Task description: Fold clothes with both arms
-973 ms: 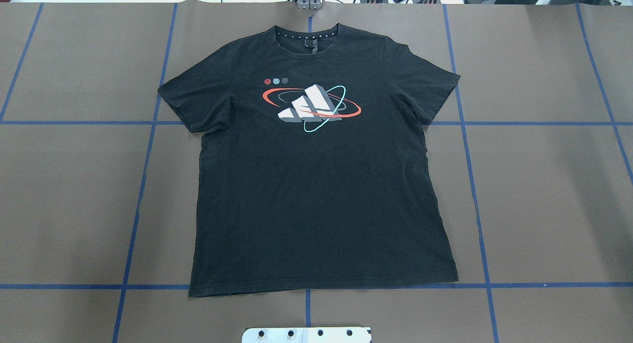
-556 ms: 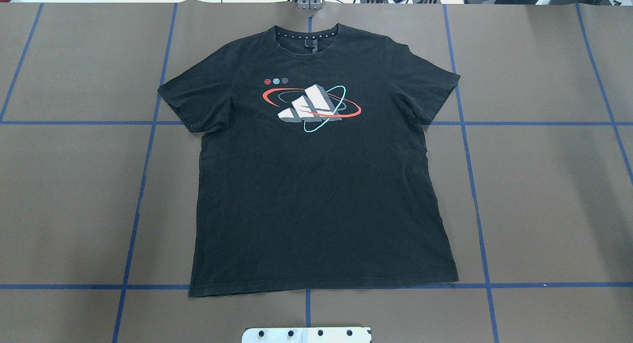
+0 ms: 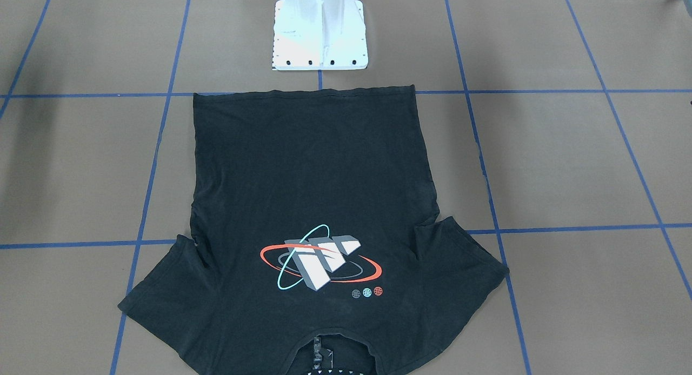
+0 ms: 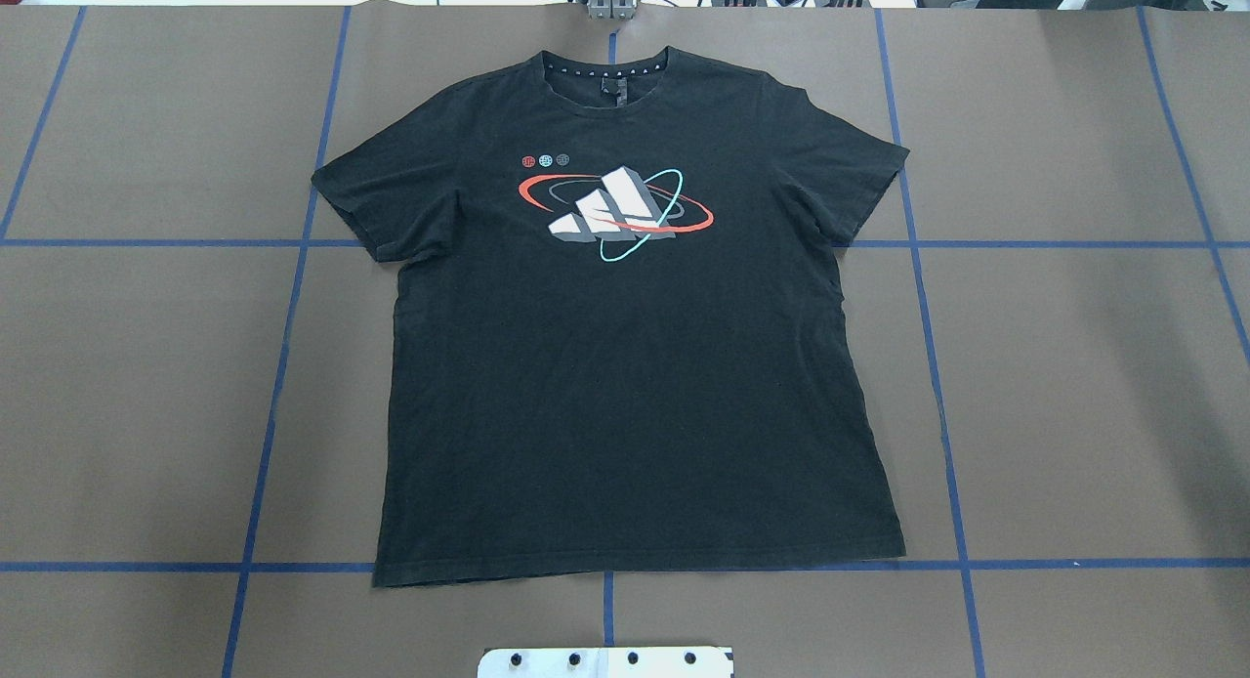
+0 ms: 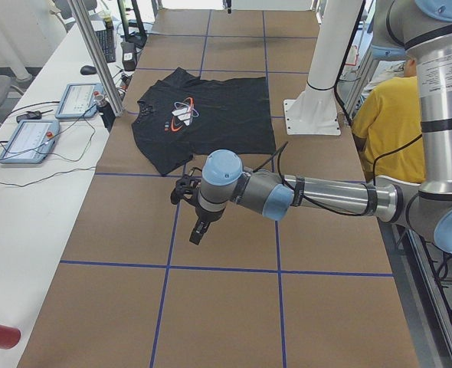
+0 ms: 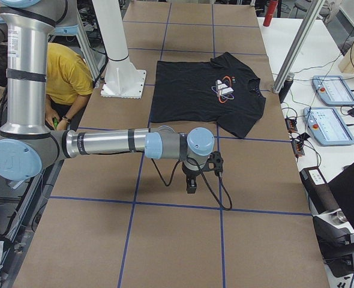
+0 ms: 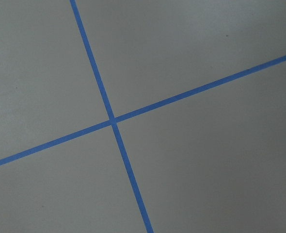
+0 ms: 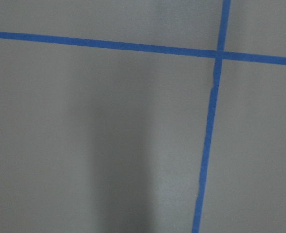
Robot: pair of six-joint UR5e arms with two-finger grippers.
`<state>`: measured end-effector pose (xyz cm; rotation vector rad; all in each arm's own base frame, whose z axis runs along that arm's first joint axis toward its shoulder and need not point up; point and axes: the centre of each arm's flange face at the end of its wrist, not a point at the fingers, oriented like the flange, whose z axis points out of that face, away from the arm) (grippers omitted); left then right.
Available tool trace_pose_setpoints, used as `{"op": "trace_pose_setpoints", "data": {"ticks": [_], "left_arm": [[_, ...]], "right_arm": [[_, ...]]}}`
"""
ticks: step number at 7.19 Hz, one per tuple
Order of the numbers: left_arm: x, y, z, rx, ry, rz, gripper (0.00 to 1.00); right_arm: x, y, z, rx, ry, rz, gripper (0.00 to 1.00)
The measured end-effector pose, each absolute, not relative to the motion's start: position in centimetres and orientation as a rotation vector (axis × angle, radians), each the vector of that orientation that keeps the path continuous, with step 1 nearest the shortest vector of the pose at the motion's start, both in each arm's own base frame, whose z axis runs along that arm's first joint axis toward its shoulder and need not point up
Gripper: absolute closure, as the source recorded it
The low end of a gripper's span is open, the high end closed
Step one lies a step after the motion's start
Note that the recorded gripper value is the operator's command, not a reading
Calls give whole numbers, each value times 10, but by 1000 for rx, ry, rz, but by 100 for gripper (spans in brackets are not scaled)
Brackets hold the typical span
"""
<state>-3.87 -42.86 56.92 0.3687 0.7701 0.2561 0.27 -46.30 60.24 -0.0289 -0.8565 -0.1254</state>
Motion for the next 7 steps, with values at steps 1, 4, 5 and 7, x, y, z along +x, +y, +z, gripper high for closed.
{"op": "trace_pose_setpoints", "data": {"ticks": [1,4,5,7], "left_arm": [[-38,-429,566,386,775,267,0],[-33,-427,565,415,822,288,0],[-33,-426,567,414,825,289,0],[-33,-425,567,416,826,288,0]], "right_arm": [[-19,-492,586,-41,-859,-101,1],[-130,-611,532,-58,-910,71,4],[-175,-636,510,-52,-913,134,4],[-236,-677,488,-6,-902,178,4]]}}
